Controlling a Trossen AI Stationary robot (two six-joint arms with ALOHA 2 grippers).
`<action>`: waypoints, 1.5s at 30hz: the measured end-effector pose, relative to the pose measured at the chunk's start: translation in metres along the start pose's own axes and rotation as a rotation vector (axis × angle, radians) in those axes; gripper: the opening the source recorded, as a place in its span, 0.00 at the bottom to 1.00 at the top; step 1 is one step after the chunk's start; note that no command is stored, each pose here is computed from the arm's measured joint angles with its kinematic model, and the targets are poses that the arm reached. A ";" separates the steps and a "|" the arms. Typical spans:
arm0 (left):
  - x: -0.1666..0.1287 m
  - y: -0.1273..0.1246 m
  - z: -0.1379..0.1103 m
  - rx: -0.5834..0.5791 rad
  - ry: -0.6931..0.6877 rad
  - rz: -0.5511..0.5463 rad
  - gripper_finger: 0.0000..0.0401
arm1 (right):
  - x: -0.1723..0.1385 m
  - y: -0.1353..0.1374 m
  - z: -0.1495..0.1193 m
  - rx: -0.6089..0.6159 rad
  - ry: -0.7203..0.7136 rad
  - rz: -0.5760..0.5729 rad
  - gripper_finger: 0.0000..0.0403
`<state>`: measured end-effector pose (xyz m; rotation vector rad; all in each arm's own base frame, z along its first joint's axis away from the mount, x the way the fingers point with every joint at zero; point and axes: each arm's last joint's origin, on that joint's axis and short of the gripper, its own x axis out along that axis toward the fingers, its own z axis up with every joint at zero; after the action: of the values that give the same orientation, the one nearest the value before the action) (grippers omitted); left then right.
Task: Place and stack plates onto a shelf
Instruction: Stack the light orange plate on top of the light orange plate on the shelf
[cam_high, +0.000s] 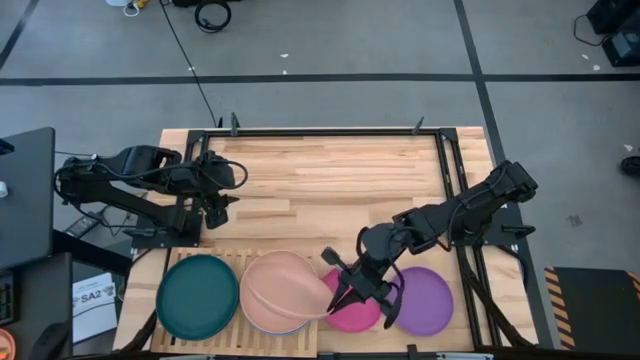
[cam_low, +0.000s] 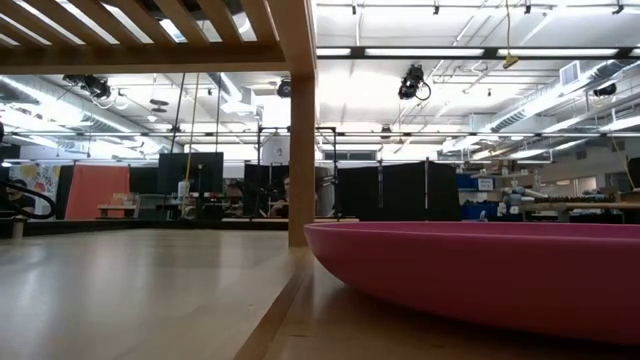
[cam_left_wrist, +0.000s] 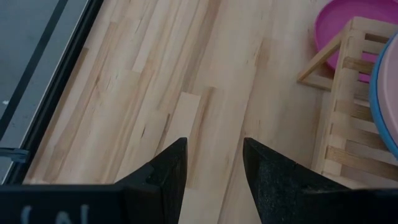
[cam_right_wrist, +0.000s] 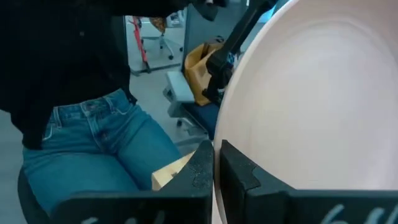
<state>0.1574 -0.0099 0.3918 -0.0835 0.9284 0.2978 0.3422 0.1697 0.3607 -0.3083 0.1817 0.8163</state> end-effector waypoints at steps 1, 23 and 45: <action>0.000 0.000 0.000 0.000 0.000 0.000 0.40 | 0.001 -0.001 -0.001 0.000 0.002 -0.002 0.04; 0.000 0.000 -0.001 0.003 0.009 0.002 0.40 | 0.015 -0.021 -0.031 0.049 0.100 -0.015 0.04; 0.000 0.000 -0.001 0.005 0.013 0.003 0.40 | 0.015 -0.022 -0.032 0.057 0.110 -0.047 0.14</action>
<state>0.1563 -0.0099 0.3910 -0.0797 0.9427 0.2985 0.3672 0.1546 0.3315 -0.3027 0.2991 0.7470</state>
